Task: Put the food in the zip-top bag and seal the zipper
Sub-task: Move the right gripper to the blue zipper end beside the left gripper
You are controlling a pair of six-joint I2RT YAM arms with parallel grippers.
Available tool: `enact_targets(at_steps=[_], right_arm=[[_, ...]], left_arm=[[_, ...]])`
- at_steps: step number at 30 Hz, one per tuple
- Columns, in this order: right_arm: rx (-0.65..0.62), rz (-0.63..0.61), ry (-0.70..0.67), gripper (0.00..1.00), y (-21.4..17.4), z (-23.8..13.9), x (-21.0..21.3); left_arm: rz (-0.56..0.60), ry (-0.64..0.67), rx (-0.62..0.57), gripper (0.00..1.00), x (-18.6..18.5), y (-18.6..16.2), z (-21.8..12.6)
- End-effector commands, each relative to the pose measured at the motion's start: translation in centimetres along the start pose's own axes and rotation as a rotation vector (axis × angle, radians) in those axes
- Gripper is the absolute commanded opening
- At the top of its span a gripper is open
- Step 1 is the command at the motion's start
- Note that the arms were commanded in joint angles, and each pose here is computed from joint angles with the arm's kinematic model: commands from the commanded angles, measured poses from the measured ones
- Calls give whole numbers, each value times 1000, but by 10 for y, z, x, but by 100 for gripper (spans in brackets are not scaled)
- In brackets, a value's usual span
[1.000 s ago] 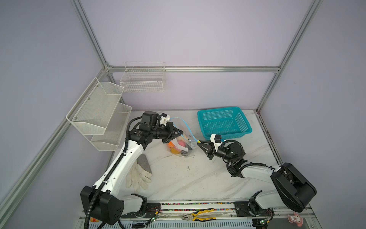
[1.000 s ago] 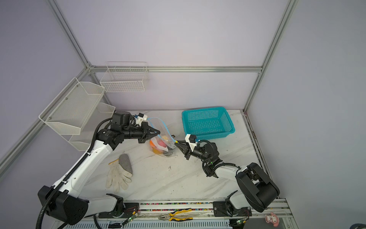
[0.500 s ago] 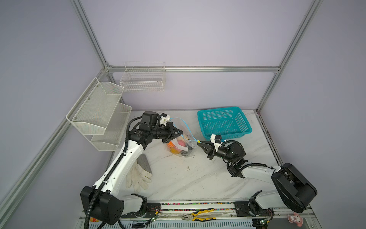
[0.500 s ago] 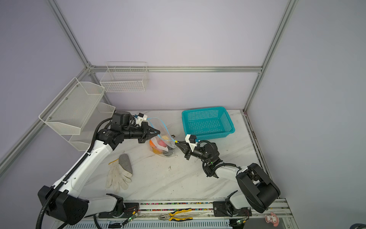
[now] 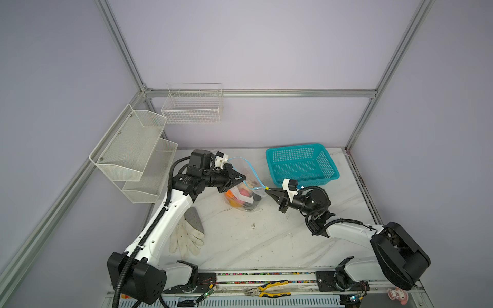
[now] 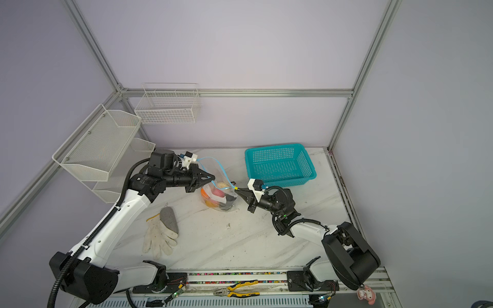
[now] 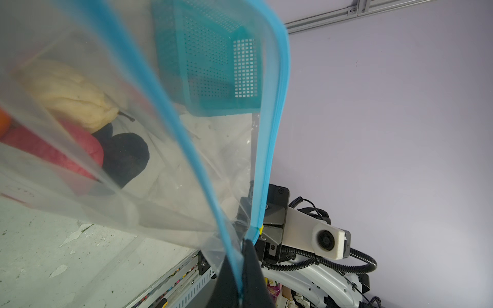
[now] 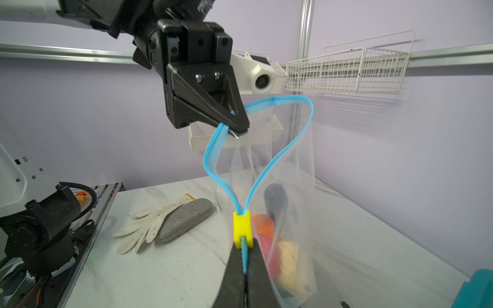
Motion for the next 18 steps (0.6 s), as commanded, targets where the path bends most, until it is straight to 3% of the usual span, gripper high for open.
enact_targets(at_steps=[1, 5, 9, 18], right_arm=[[-32, -118, 21, 0, 26, 5, -4], [-23, -198, 66, 0, 45, 18, -12], [0, -240, 137, 0, 57, 35, -21], [67, -317, 254, 0, 78, 55, -36]], left_arm=[[73, -27, -26, 26, -6, -5, -11], [182, 22, -84, 46, -22, -7, -28], [313, 68, -172, 58, -43, -8, -53], [518, 132, -354, 68, -68, -17, -100]])
Point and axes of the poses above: each gripper's point midway between its finger pads, its own z axis out along the fingers, its own x axis along the line the jaws close on, y = z × x, the point moved 9 cm from there along -z, back along the fingers, and after that the axes turned 9 degrees about -z, right-handed, at the moved point
